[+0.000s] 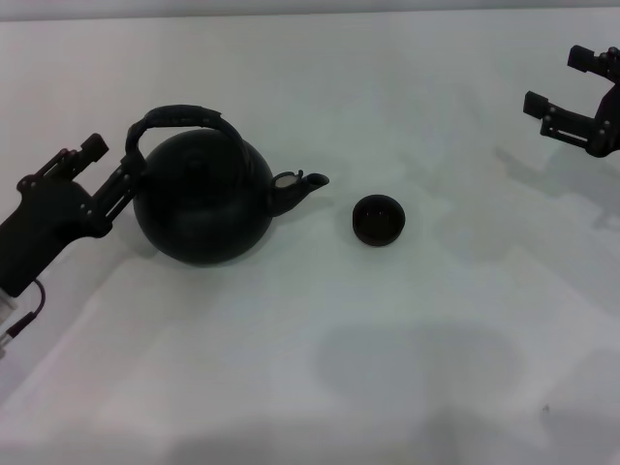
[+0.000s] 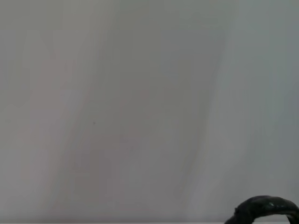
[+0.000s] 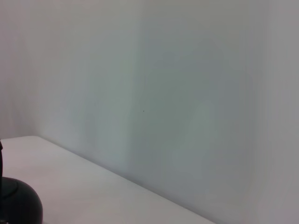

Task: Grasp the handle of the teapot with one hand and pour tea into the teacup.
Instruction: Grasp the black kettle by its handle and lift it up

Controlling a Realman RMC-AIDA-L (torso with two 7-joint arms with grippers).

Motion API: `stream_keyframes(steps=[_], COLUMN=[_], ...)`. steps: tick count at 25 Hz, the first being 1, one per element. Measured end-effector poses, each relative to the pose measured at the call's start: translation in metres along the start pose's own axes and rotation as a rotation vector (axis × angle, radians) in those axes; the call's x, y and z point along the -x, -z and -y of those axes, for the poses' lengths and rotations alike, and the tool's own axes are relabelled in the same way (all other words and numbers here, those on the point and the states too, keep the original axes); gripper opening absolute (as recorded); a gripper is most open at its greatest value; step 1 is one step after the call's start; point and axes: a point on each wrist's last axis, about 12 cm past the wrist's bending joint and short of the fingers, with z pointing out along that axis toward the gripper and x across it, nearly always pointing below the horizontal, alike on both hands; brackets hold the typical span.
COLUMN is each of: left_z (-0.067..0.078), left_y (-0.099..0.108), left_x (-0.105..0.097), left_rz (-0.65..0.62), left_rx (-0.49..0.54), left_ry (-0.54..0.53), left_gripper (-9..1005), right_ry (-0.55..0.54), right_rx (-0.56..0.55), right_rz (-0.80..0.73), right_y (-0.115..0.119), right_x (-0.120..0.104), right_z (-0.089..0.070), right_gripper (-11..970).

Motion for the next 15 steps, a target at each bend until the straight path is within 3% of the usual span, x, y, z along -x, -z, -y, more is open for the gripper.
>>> stream_keyframes(steps=[7, 15], left_z=[-0.003, -0.004], left_y=[-0.015, -0.019], left_x=[0.004, 0.004], left_rz=[-0.038, -0.058], left_rx=[-0.02, -0.028], left_ry=[0.009, 0.015], left_gripper=[468, 463], right_ry=[0.009, 0.02], right_rx=[-0.004, -0.017], right_rz=[0.007, 0.001], right_y=[0.0, -0.003], right_x=[0.002, 0.004], right_z=[0.001, 0.004], right_gripper=[860, 860])
